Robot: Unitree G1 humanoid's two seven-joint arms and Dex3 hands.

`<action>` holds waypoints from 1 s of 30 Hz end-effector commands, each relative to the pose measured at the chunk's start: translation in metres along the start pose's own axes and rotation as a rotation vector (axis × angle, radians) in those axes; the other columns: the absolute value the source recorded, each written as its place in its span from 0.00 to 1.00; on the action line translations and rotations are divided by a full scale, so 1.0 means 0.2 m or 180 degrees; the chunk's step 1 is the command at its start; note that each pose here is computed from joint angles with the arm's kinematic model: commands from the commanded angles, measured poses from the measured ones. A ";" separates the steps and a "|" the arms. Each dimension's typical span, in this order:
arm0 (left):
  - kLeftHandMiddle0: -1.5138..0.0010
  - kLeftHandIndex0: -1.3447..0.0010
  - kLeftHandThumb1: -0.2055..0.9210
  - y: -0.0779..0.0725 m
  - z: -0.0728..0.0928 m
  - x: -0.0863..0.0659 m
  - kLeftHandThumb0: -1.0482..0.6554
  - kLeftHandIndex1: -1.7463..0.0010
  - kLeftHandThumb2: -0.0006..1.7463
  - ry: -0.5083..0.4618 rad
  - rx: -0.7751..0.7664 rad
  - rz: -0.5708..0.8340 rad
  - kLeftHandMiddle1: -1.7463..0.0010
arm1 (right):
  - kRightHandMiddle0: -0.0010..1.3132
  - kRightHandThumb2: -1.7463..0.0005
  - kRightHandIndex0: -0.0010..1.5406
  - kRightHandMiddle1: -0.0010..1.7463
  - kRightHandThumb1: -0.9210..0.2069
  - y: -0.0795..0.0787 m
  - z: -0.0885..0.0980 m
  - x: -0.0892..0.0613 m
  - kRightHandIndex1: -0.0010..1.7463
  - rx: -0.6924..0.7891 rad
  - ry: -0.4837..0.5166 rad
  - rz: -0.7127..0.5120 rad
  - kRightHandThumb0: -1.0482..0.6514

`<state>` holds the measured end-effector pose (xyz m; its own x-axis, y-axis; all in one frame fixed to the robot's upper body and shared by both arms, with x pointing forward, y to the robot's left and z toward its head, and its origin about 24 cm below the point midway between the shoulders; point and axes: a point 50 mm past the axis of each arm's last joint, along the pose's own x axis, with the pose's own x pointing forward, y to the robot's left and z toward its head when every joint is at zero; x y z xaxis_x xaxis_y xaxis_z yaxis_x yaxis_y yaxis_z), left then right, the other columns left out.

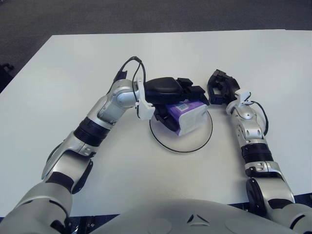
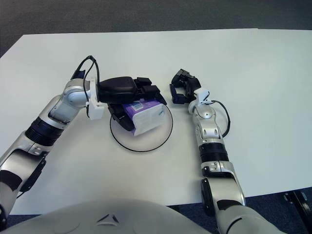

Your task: Put the tissue paper into the plate.

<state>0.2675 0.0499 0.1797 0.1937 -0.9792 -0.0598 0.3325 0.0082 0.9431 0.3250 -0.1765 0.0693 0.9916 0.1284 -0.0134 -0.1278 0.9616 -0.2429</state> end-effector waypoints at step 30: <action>1.00 1.00 1.00 -0.02 0.00 -0.02 0.00 1.00 0.45 -0.0176 -0.0288 -0.0070 1.00 | 0.00 0.41 0.25 0.42 0.00 0.09 -0.33 -0.04 0.43 -0.1447 0.1544 0.1180 0.16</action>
<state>0.2652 0.0495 0.1792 0.1360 -0.9885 -0.0663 0.4152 -0.0039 0.9097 0.3556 -0.1586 0.0898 0.9652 0.2336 -0.1172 -0.2456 0.6568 -0.7130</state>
